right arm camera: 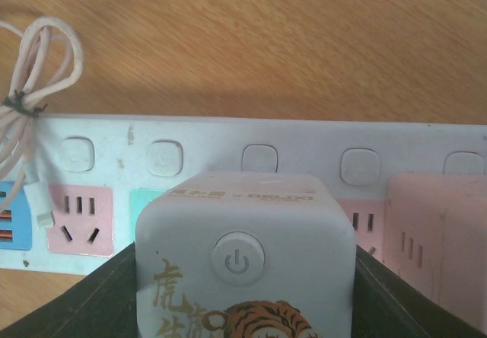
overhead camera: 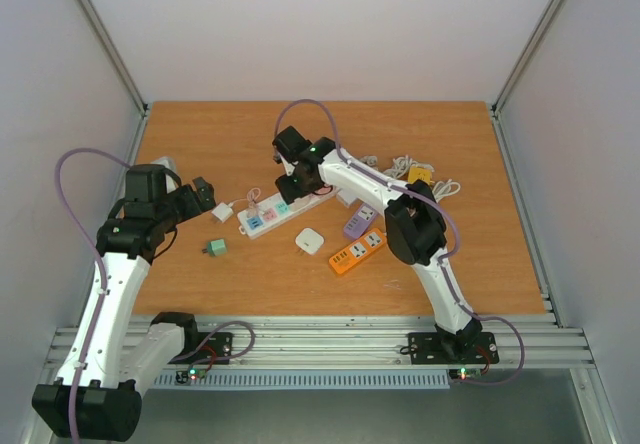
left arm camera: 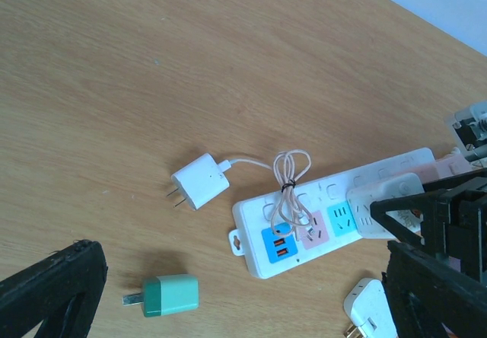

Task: Insert the plug

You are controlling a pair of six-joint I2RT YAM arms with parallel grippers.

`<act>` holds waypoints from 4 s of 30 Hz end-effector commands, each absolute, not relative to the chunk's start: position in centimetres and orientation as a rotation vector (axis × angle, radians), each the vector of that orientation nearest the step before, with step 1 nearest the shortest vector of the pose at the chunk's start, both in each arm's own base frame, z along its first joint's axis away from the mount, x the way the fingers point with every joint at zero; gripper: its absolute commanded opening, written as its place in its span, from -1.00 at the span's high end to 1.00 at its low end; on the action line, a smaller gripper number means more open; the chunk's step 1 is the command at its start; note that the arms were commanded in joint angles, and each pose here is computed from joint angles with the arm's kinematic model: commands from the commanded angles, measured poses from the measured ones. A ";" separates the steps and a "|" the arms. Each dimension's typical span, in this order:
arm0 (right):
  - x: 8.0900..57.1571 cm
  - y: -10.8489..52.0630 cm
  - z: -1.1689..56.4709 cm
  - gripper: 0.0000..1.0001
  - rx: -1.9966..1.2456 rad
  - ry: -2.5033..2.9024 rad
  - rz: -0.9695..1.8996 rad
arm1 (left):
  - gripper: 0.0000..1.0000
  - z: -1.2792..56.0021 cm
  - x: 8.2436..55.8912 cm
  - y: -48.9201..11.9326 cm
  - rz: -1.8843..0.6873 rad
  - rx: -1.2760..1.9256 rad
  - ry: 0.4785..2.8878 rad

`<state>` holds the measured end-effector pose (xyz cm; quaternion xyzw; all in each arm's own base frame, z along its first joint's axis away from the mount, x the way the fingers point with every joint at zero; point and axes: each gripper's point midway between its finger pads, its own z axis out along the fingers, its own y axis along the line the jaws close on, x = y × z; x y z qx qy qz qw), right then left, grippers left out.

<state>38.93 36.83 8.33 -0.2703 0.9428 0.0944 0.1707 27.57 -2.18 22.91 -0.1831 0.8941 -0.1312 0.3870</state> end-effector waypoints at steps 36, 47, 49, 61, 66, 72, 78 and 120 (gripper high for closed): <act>43.5 16.1 12.1 -0.72 -0.112 2.588 0.005 | -0.93 23.0 28.2 -3.2 -0.404 -0.399 2.265; 44.4 16.7 8.3 -0.66 -0.134 2.684 -0.035 | -0.87 22.6 28.4 -3.2 -0.413 -0.401 2.278; 44.4 16.7 7.8 -0.66 -0.137 2.701 -0.045 | -0.85 22.6 28.4 -3.2 -0.415 -0.402 2.279; 44.6 16.4 8.8 -0.05 -0.124 2.675 -0.056 | -0.86 23.0 28.5 -4.1 -0.483 -0.386 2.268; 44.4 16.4 12.3 0.00 -0.109 2.572 0.010 | -0.92 23.8 28.7 -5.6 -0.595 -0.323 2.241; 41.4 19.2 18.2 0.02 -0.186 2.474 0.330 | -0.99 26.3 27.9 -9.8 -0.872 -0.089 2.146; 35.3 23.8 24.2 0.02 -0.382 2.346 0.730 | -0.99 28.7 27.2 -13.0 -1.165 0.010 2.023; 23.7 33.6 33.6 -0.40 -0.508 2.165 1.664 | 0.01 35.3 23.7 -22.4 -2.073 0.007 1.698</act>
